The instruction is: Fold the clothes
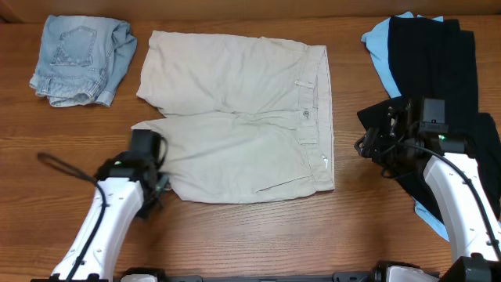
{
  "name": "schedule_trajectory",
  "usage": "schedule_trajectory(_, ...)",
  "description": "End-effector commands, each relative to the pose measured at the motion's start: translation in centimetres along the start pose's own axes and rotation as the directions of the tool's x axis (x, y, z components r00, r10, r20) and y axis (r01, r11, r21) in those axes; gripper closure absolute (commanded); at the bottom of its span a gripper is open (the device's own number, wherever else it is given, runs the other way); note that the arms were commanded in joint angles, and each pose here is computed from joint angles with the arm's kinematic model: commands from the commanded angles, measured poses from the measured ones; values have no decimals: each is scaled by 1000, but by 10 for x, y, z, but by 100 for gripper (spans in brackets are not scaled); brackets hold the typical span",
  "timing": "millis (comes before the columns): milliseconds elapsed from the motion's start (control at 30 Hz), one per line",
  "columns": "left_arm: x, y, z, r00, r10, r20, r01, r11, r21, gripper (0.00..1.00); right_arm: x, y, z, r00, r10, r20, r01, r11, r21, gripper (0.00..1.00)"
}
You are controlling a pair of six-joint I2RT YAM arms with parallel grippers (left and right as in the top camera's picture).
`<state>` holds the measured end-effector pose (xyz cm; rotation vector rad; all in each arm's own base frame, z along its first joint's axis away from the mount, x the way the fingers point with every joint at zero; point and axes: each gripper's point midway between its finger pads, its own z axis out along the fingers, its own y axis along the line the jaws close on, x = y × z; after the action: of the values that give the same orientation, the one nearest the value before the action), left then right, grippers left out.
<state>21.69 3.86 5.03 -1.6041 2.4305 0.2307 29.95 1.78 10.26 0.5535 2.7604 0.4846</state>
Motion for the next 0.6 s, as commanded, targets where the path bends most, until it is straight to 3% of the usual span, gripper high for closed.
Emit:
schedule_trajectory(0, -12, -3, 12, 999, 41, 3, -42, 998, 49, 41, -6, 7, -6, 1000, -13, 25, 13, 1000, -17, 43)
schedule_trajectory(200, -15, -22, 32, 997, 79, 19, -80, 990, 117, 46, -7, 9, -6, 1000, -15, 27, 16, 999, -33, 43)
schedule_trajectory(467, 8, -51, 43, 956, 285, -64, -261, 933, 246, 51, -10, 11, -6, 999, -20, 41, 21, 999, -37, 43)
schedule_trajectory(567, 9, -51, 43, 949, 308, -65, -284, 927, 247, 51, -11, 11, -6, 999, -20, 43, 22, 999, -38, 43)
